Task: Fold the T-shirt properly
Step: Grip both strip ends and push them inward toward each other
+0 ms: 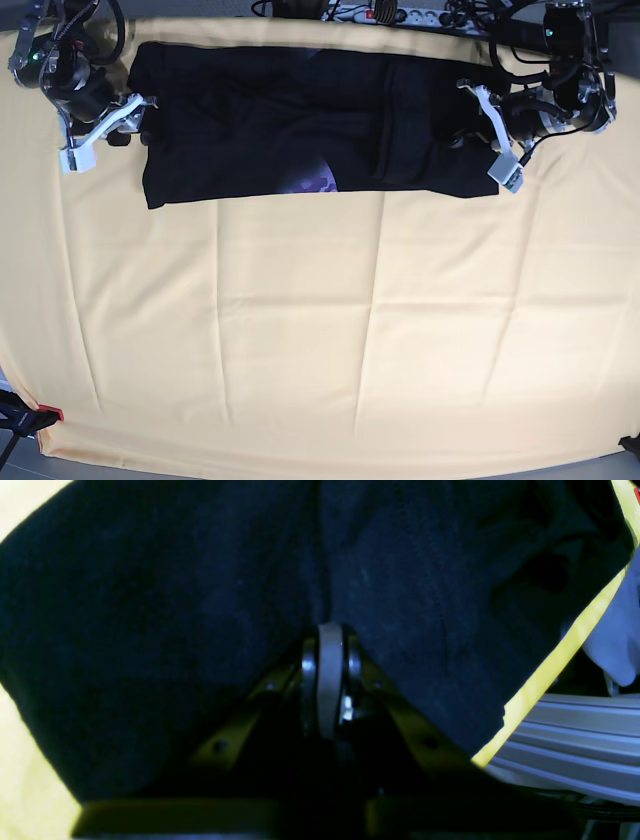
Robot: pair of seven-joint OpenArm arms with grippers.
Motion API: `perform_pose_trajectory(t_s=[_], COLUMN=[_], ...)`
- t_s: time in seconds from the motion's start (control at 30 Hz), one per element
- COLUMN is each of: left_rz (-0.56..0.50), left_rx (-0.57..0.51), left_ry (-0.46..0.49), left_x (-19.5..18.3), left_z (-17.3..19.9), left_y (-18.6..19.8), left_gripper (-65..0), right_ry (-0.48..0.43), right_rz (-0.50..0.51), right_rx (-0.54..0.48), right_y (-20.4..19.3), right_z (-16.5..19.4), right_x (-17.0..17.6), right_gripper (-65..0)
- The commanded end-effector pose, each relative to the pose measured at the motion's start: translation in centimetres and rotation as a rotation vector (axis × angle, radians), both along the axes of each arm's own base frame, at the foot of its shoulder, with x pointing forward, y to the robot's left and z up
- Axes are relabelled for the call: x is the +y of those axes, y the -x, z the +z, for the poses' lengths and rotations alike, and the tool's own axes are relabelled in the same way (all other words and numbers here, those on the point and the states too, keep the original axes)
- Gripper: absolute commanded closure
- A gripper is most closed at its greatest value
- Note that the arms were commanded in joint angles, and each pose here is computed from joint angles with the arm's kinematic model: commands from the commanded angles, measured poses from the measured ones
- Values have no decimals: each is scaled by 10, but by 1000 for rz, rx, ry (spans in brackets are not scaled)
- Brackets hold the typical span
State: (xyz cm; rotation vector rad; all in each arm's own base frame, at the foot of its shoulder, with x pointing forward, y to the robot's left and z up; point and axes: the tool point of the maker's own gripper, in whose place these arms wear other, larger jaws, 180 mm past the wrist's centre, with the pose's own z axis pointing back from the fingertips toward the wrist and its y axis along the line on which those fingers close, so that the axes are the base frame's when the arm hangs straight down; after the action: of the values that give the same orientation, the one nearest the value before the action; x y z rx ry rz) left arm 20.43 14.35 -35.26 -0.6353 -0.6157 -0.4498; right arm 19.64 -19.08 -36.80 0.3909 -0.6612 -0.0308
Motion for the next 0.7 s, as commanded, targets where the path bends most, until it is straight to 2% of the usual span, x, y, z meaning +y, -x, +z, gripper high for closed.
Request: perform_pose_trajectory(t_s=[0.0, 0.17, 0.37, 0.57, 0.67], left_rz=[-4, -4, -4, -3, -3], left_rx=[-26, -26, -26, -27, -27], left_ry=[-3, -2, -1, 2, 2], left_x=[2, 2, 2, 2, 2], left_z=[7, 7, 7, 8, 8], left_y=[-5, -5, -5, -5, -5], left_gripper=[0, 0, 0, 0, 0], right_ry=[-21, -155, -292, -303, -279], right_rz=[11, 52, 191, 241, 241], right_rx=[-16, -27, -69, -97, -116], right_y=[-2, 3, 12, 14, 12], right_z=[3, 1, 19, 24, 23], right_x=[3, 25, 54, 59, 57], right_gripper=[-412, -411, -411, -408, -364])
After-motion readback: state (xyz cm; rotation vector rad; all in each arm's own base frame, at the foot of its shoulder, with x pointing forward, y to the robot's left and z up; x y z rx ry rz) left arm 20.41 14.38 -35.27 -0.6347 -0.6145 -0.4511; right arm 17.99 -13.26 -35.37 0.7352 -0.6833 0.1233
